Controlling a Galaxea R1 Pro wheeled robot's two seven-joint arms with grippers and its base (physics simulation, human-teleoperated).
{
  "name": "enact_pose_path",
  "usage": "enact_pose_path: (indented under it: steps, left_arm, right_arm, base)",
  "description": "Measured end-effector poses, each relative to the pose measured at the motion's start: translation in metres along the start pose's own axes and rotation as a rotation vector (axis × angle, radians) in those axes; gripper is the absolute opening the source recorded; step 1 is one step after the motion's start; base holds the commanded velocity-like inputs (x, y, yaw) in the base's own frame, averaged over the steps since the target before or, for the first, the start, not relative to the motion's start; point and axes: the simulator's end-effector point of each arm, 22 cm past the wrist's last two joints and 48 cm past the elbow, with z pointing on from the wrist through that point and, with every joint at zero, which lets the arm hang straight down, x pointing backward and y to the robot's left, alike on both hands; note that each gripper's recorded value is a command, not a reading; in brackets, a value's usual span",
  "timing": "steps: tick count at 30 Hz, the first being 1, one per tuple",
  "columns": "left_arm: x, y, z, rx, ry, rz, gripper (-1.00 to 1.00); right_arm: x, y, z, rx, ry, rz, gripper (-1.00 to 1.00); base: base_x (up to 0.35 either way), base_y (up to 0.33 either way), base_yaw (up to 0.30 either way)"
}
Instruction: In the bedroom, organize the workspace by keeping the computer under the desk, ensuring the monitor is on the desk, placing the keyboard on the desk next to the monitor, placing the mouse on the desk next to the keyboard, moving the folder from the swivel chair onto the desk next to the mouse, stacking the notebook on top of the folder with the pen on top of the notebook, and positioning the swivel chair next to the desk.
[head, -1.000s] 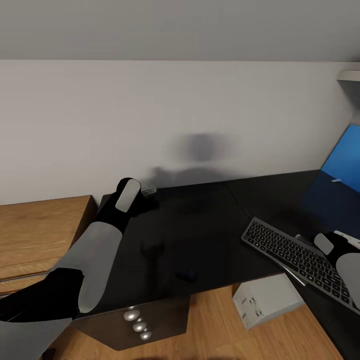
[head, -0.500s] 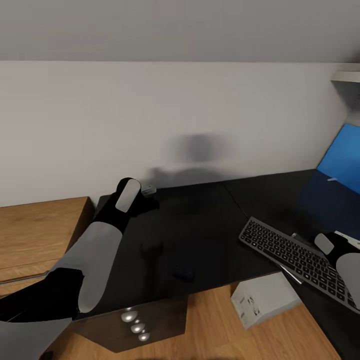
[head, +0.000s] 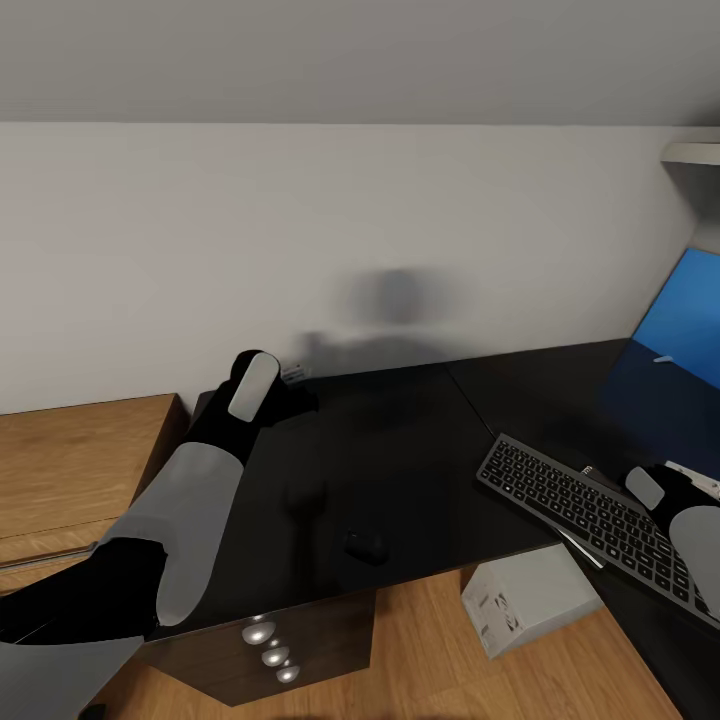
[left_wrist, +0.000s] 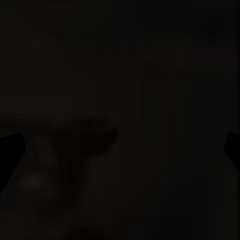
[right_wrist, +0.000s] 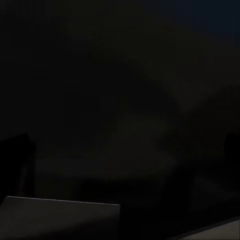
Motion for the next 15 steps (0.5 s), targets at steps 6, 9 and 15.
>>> enact_pose_path:
  steps: [6,9,15]
  left_arm:
    - [-0.0038,-0.0015,-0.0031,0.005,-0.012,0.000,1.00]
    - [-0.0039,-0.0013,-0.0029,0.005,-0.012,-0.002,1.00]
    - [-0.0054,-0.0005,-0.0032,0.001,-0.019,-0.009,1.00]
  right_arm:
    - [0.0000,0.0003,-0.0001,-0.001,-0.001,-0.002,1.00]
    - [0.0000,0.0003,0.0000,-0.001,-0.001,-0.001,1.00]
    - [0.0001,0.0000,0.0000,-0.002,0.001,0.001,1.00]
  base:
    - [0.000,0.000,0.000]
    - [0.000,0.000,0.000]
    - [0.000,0.000,0.000]
